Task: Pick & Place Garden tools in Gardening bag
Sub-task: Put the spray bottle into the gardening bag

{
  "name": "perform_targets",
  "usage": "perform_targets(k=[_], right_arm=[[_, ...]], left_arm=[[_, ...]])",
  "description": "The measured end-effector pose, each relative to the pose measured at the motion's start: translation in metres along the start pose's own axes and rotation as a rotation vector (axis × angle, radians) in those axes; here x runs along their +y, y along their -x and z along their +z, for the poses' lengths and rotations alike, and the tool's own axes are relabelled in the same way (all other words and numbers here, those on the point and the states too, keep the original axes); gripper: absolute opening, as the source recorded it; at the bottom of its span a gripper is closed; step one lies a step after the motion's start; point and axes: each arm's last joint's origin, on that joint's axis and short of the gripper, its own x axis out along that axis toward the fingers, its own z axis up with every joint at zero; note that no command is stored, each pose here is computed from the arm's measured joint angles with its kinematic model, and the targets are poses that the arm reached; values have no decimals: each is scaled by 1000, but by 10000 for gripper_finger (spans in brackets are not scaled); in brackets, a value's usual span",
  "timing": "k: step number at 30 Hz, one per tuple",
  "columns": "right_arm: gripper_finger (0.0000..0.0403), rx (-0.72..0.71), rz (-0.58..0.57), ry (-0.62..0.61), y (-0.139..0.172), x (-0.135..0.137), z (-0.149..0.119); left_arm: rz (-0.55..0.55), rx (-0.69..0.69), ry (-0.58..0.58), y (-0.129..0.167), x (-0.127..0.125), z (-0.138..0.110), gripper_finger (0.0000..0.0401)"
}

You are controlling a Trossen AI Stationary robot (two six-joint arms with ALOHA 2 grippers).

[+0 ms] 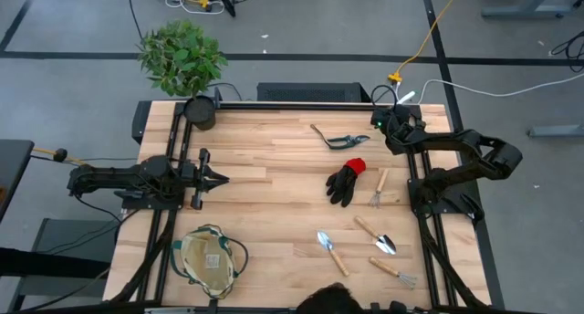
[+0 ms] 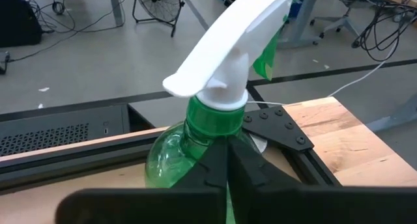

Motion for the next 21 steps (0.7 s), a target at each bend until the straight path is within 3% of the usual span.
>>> perform_targets(k=[13, 21], right_arm=[[1, -26, 6, 51, 7, 2, 0], [1, -51, 81, 17, 28, 0, 9]], left_arm=[[0, 0, 0, 0, 0, 0, 32], [0, 0, 0, 0, 0, 0, 32]])
